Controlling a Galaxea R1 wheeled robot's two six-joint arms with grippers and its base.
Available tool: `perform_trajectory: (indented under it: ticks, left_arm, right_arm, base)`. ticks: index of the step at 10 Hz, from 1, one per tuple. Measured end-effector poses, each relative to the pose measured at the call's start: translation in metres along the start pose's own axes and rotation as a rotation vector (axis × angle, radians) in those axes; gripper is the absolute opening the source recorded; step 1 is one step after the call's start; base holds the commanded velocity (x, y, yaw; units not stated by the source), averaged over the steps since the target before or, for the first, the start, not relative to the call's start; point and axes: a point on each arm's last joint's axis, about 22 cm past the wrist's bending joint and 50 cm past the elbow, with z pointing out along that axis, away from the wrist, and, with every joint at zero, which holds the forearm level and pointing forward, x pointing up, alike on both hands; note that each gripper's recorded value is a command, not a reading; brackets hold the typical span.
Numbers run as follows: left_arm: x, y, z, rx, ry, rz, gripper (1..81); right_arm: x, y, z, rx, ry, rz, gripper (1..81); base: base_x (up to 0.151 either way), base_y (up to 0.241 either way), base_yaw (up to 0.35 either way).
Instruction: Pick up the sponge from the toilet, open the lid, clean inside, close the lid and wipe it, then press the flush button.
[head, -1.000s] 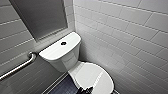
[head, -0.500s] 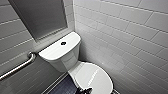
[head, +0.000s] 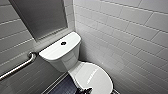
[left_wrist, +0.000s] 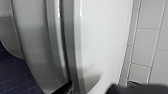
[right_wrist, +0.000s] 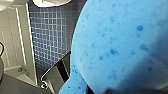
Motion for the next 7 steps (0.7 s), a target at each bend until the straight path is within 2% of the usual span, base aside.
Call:
perform_trajectory:
  ticks: [3, 7]
  left_arm:
    - [0.0, 0.001, 0.009, -0.027, 0.037, 0.051, 81.1]
    - [0.0, 0.007, 0.012, -0.033, 0.032, 0.012, 81.1]
  right_arm:
    - [0.0, 0.001, 0.0, -0.002, 0.001, -0.001, 1.0]
    - [0.001, 0.001, 0.0, -0.002, 0.001, -0.001, 1.0]
  base:
    - [0.0, 0.0, 0.0]
    - [0.0, 0.0, 0.0]
